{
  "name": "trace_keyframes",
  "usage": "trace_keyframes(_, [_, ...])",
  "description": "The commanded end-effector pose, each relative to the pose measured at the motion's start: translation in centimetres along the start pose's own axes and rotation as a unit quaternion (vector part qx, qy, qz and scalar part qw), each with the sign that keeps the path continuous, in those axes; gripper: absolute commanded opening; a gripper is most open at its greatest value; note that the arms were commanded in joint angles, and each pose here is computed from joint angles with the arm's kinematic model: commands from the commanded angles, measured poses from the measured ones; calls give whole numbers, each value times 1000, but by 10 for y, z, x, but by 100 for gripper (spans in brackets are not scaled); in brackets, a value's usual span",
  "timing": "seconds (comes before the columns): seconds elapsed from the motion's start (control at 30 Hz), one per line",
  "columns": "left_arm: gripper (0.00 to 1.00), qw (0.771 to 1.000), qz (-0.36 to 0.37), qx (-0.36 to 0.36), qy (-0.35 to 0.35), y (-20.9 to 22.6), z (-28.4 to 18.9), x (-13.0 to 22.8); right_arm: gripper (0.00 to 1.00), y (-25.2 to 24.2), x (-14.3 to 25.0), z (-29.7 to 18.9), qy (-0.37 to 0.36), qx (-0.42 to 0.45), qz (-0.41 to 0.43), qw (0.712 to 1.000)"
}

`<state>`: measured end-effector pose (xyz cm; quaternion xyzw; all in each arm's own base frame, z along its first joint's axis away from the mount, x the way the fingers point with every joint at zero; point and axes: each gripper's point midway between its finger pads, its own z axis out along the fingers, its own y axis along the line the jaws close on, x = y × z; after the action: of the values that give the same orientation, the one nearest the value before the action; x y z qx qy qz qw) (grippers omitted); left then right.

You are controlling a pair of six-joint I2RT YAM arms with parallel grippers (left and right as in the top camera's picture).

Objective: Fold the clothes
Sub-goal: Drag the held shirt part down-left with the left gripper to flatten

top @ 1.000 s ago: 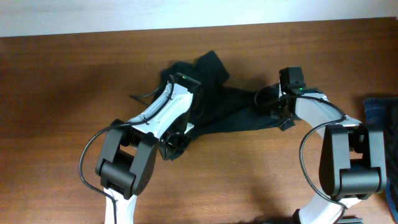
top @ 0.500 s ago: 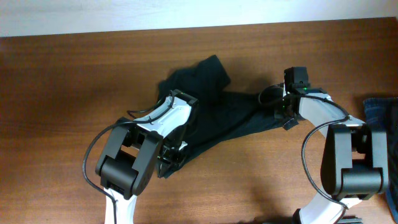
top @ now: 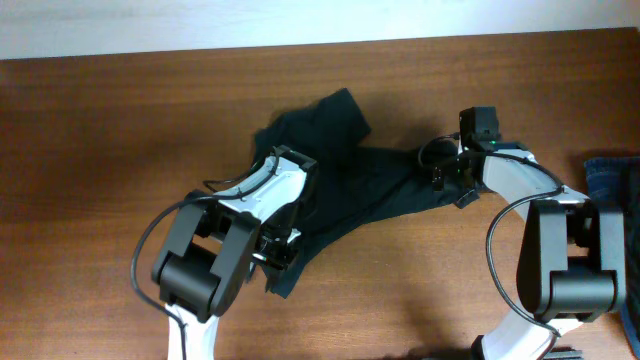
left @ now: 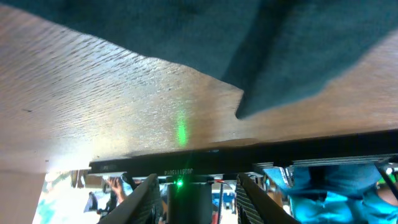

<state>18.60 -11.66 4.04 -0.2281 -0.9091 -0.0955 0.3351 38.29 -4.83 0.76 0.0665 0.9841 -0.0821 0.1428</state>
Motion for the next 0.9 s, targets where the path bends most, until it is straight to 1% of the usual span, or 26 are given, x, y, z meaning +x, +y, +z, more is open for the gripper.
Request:
trace_keyframes(0.0, [40, 996, 2, 21, -83, -7, -31, -1, 99, -1, 8, 2, 17, 2, -2, 1000])
trace_keyframes(0.1, [41, 986, 6, 33, -166, -11, -59, -13, 99, -2, 4, -10, 27, -2, -3, 1000])
trace_keyframes(0.17, [41, 973, 9, 37, -228, -12, -80, -25, 99, 1, 0, -21, 31, -15, -3, 999])
trace_keyframes(0.2, [47, 964, 10, 38, -262, -12, -91, -32, 99, 3, -2, -26, 32, -22, -3, 999])
trace_keyframes(0.23, [56, 955, 11, 40, -295, -13, -102, -41, 99, 6, -4, -33, 31, -32, -3, 999])
trace_keyframes(0.27, [61, 946, 12, 40, -322, -13, -111, -48, 99, 8, -6, -38, 30, -41, -2, 999])
trace_keyframes(0.33, [68, 929, 10, 32, -369, -10, -127, -65, 99, 14, -9, -50, 26, -65, -1, 998])
trace_keyframes(0.43, [73, 905, -4, 8, -425, 1, -147, -89, 99, 24, -12, -69, 16, -100, 0, 995])
trace_keyframes(0.57, [73, 874, -26, -17, -485, 17, -170, -117, 99, 33, -12, -87, 7, -136, 1, 991])
trace_keyframes(0.73, [72, 836, 3, -49, -546, 26, -195, -156, 99, 37, -11, -82, 8, -145, 1, 989])
trace_keyframes(0.87, [66, 804, 5, -60, -591, 38, -214, -184, 99, 39, -8, -70, 16, -144, 1, 989])
